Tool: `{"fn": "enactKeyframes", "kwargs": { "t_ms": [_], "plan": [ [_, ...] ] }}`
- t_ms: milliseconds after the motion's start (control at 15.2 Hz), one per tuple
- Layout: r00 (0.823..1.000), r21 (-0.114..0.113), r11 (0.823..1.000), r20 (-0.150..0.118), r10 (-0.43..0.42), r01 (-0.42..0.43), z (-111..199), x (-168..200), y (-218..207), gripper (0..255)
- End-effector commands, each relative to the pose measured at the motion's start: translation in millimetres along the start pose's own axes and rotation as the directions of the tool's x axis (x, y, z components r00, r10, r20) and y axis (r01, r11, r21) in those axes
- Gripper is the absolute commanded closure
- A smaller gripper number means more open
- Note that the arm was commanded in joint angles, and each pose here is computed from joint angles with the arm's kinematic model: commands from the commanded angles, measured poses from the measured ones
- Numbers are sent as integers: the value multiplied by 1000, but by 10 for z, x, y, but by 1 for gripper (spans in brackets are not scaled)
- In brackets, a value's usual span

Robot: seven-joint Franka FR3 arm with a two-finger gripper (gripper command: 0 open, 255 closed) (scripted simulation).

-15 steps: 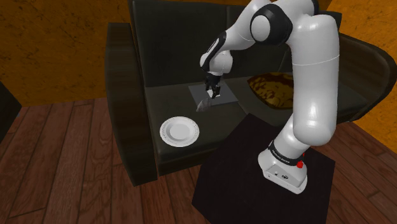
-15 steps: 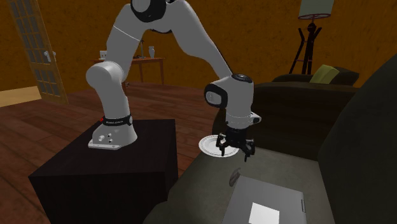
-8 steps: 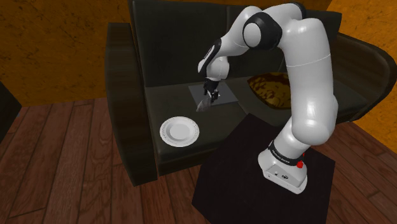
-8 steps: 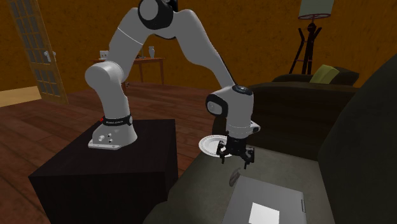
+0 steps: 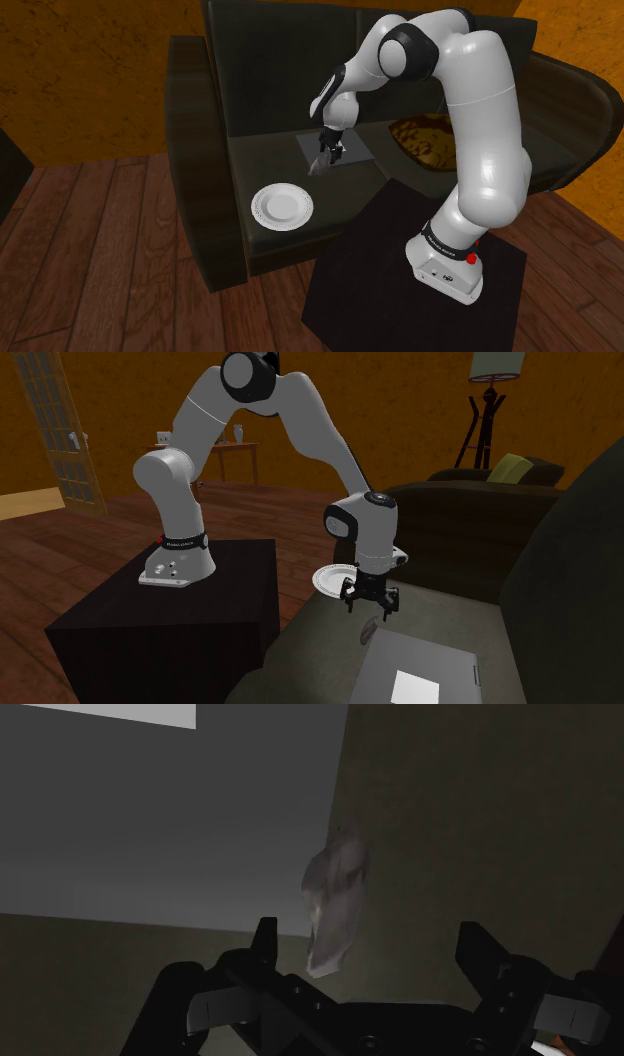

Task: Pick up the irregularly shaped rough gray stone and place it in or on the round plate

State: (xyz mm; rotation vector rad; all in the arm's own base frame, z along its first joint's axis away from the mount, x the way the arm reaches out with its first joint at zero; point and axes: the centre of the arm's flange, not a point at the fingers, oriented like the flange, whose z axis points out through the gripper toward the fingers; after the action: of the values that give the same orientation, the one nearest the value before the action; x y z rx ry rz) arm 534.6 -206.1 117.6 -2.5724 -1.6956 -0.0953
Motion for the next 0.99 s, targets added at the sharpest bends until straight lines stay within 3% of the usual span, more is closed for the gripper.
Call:
{"fn": "enactKeyframes", "kwargs": {
  "t_ms": [0, 66, 660, 924],
  "plan": [
    [1000, 0, 1000, 0, 0, 0, 0, 0, 0, 0],
    [1000, 0, 1000, 0, 0, 0, 0, 0, 0, 255],
    [1000, 0, 1000, 0, 0, 0, 0, 0, 0, 255],
    [1000, 0, 1000, 0, 0, 0, -210, 18, -3, 255]
  ]
}}
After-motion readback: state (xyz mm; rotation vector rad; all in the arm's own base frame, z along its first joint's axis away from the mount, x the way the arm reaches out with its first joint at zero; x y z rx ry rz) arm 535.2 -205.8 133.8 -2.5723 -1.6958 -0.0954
